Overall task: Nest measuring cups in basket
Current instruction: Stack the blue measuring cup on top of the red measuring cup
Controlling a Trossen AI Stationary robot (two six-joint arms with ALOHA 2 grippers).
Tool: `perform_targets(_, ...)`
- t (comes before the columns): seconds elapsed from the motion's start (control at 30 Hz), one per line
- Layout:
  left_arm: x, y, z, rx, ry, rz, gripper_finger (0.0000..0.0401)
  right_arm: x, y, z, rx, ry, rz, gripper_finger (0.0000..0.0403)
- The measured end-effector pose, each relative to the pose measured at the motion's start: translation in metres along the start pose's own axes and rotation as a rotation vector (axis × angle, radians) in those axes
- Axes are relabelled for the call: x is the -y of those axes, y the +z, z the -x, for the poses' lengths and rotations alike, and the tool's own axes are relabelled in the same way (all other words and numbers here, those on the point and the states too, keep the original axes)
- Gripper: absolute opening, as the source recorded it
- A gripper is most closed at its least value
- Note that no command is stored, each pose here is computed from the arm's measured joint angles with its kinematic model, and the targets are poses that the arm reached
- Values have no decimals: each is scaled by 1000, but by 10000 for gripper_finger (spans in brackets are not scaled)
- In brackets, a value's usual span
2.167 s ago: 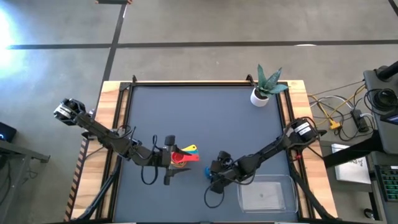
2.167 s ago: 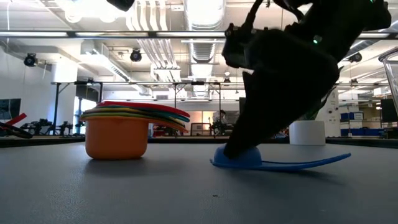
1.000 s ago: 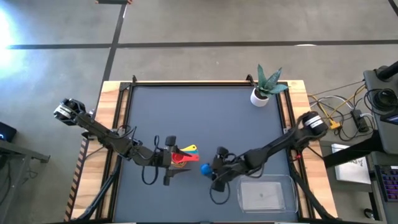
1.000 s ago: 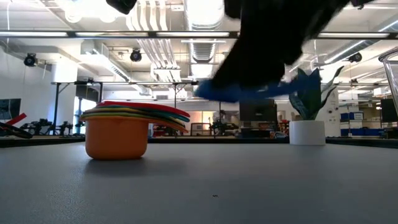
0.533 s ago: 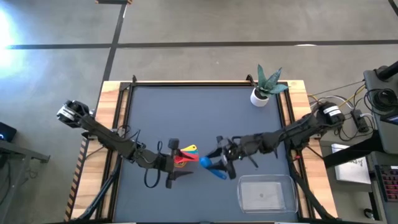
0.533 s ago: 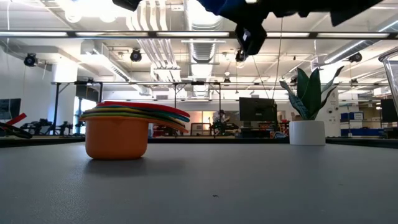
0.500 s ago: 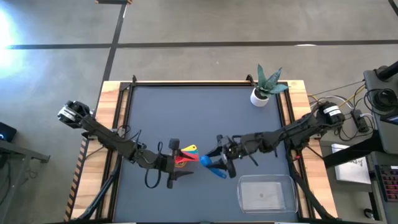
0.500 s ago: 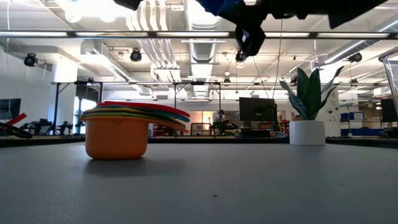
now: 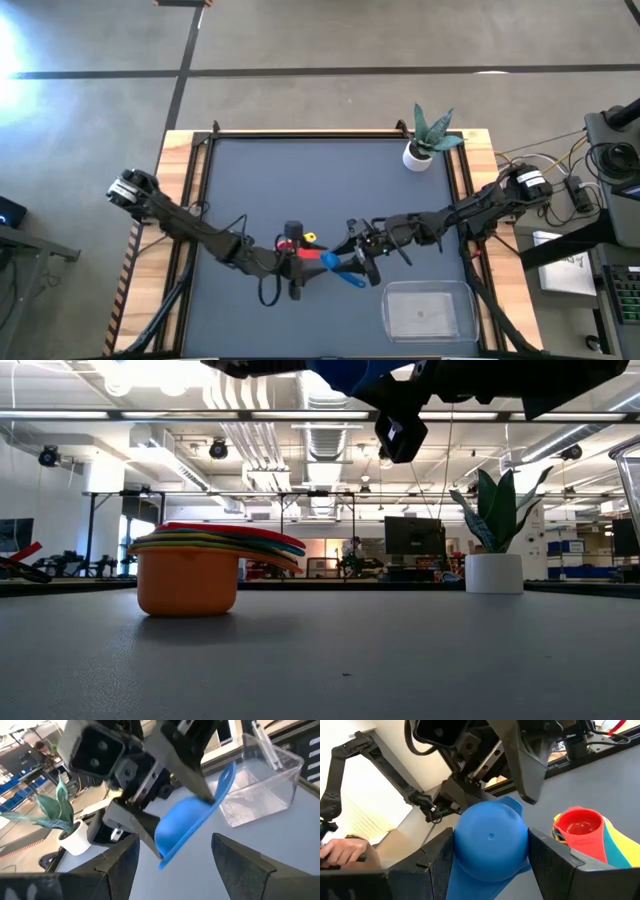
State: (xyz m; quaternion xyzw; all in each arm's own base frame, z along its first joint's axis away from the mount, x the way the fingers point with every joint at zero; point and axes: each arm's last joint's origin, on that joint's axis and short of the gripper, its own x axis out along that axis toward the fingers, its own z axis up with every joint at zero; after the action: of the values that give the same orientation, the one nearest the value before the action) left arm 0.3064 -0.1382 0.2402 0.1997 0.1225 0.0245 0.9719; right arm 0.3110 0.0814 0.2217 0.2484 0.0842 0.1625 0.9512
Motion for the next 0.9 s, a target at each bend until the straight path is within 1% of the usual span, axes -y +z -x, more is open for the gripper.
perform_targets(0.2,-4,1,-6,-5,30,20,230,1,-1,-1,-3,-2,-1,207)
perform_targets(0.27,-6,-1,-6,-11,36,23,222,1,-1,-1,-6,-4,-1,207)
perform_targets(0.33,-7,-2,-7,-16,40,23,203,1,-1,-1,-5,-3,-1,207)
perform_targets(0.4,-7,-2,-7,-17,41,16,174,1,-1,-1,-5,-3,-1,208)
perform_targets(0.7,-7,-3,-8,-21,38,-8,23,1,-1,-1,-1,-5,-6,210)
perform_targets(0.77,-7,-3,-8,-26,36,-14,15,1,-1,-1,-5,-5,5,218)
perform_targets(0.9,-6,-5,-7,-41,27,6,17,2,-2,-1,-10,-10,38,249)
